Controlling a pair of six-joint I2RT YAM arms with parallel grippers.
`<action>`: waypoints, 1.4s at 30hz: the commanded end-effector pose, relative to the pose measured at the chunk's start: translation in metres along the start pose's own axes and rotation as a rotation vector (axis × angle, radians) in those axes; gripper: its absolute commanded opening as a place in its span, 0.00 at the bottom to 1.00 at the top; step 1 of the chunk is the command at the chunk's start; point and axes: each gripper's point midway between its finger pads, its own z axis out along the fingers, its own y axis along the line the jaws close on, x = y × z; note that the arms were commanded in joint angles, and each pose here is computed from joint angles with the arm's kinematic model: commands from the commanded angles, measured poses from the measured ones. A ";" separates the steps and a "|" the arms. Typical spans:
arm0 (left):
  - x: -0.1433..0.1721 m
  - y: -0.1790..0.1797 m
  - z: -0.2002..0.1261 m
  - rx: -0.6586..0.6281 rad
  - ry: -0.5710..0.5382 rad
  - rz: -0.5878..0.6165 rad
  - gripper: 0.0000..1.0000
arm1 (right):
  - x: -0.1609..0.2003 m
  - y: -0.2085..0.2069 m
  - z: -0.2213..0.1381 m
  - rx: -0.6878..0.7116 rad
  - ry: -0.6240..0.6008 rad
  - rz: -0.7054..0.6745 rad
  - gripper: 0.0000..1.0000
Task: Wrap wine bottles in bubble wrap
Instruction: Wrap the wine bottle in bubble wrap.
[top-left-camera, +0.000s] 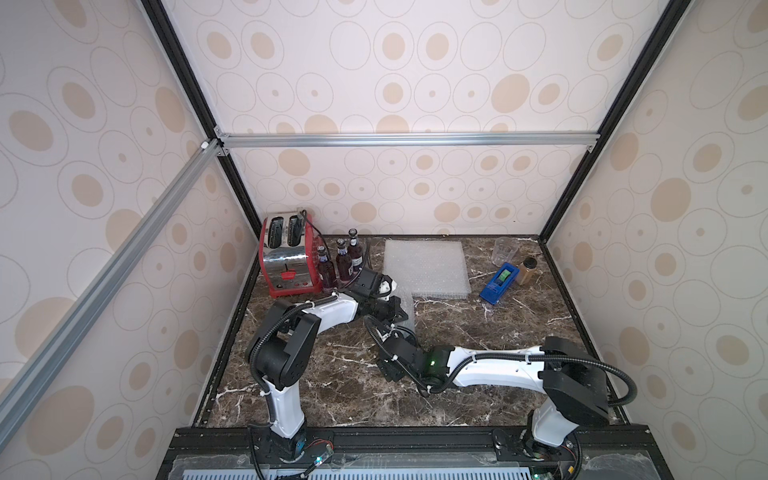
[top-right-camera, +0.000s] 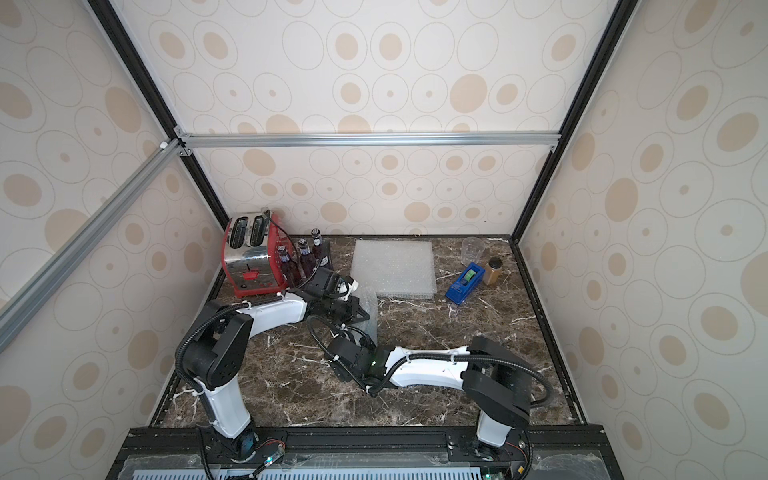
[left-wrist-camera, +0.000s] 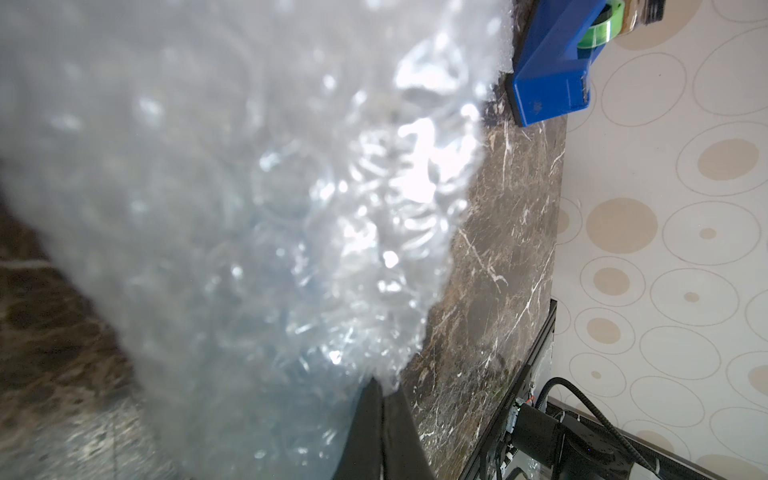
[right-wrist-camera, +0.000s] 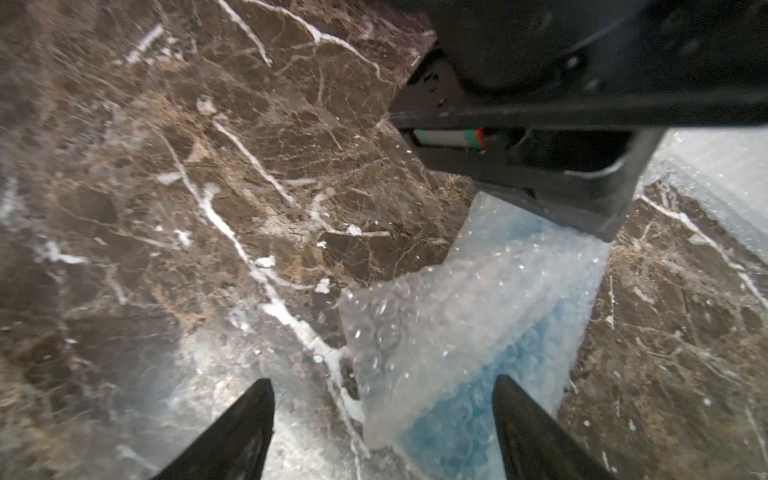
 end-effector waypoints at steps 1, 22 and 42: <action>0.029 0.055 0.012 -0.195 0.079 -0.095 0.06 | -0.016 -0.009 0.004 0.085 -0.045 -0.048 0.82; 0.032 0.065 0.017 -0.222 0.090 -0.089 0.11 | 0.013 -0.046 -0.034 0.040 0.096 0.409 0.00; 0.033 0.070 0.021 -0.246 0.105 -0.073 0.43 | 0.055 -0.092 -0.034 -0.115 0.166 0.746 0.29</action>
